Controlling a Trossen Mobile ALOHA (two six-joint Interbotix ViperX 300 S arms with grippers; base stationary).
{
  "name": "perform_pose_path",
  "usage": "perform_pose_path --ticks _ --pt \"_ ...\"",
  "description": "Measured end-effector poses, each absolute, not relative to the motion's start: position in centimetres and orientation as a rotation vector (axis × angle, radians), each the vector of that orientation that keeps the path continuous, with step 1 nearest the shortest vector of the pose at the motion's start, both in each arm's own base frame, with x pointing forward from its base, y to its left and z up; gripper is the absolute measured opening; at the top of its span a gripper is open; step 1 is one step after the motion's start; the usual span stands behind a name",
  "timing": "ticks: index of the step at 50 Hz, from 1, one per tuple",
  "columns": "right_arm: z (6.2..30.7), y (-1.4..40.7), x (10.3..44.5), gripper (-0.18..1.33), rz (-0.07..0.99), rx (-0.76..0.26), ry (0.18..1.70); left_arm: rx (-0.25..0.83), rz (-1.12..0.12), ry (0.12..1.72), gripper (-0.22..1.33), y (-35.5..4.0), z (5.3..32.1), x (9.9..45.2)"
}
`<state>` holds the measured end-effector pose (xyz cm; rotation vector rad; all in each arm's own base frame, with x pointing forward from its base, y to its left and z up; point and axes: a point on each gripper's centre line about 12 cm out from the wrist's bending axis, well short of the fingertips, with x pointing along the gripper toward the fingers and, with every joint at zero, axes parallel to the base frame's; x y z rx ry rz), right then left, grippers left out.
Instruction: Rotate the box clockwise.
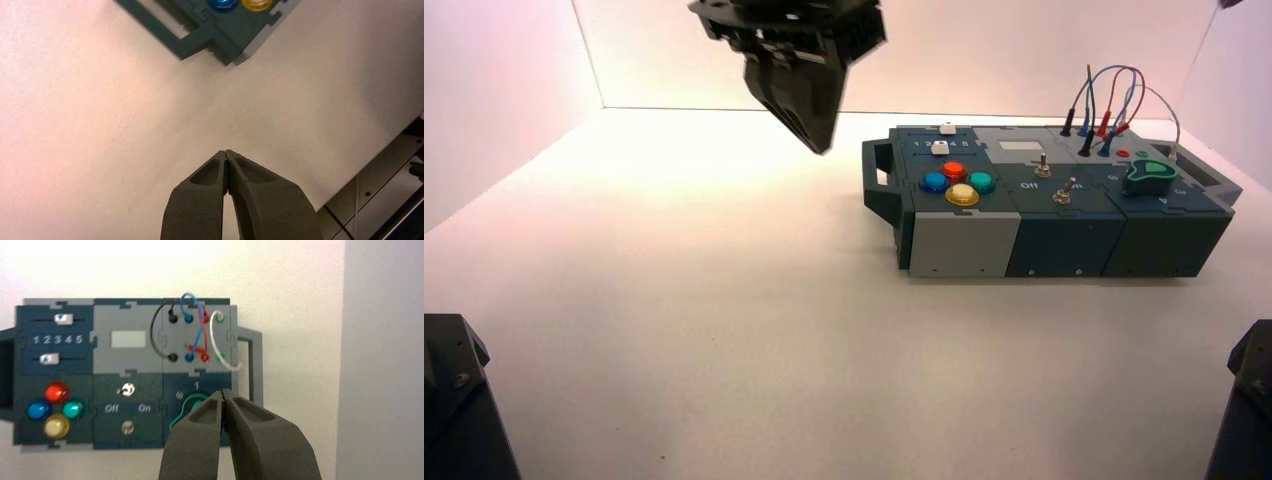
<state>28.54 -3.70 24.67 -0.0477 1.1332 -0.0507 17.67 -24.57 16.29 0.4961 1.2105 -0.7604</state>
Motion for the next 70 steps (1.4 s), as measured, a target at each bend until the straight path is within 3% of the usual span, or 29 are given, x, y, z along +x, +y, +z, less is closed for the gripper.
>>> perform_pose_path --ticks 20,37,47,70 --pt "20.7 -6.8 35.6 -0.14 -0.068 -0.055 1.175 0.450 -0.743 1.238 -0.16 -25.5 13.2 18.2" --pt "16.3 -10.6 37.3 -0.14 -0.097 -0.044 1.240 0.418 -0.717 1.307 -0.16 -27.3 9.9 19.2" --pt "14.0 -10.6 38.2 -0.14 -0.071 -0.061 1.253 0.419 -0.707 1.323 -0.16 -28.5 8.6 20.0" --pt "12.4 -10.6 39.1 -0.14 -0.055 -0.107 1.176 0.400 -0.701 1.302 -0.16 -29.1 7.2 20.5"
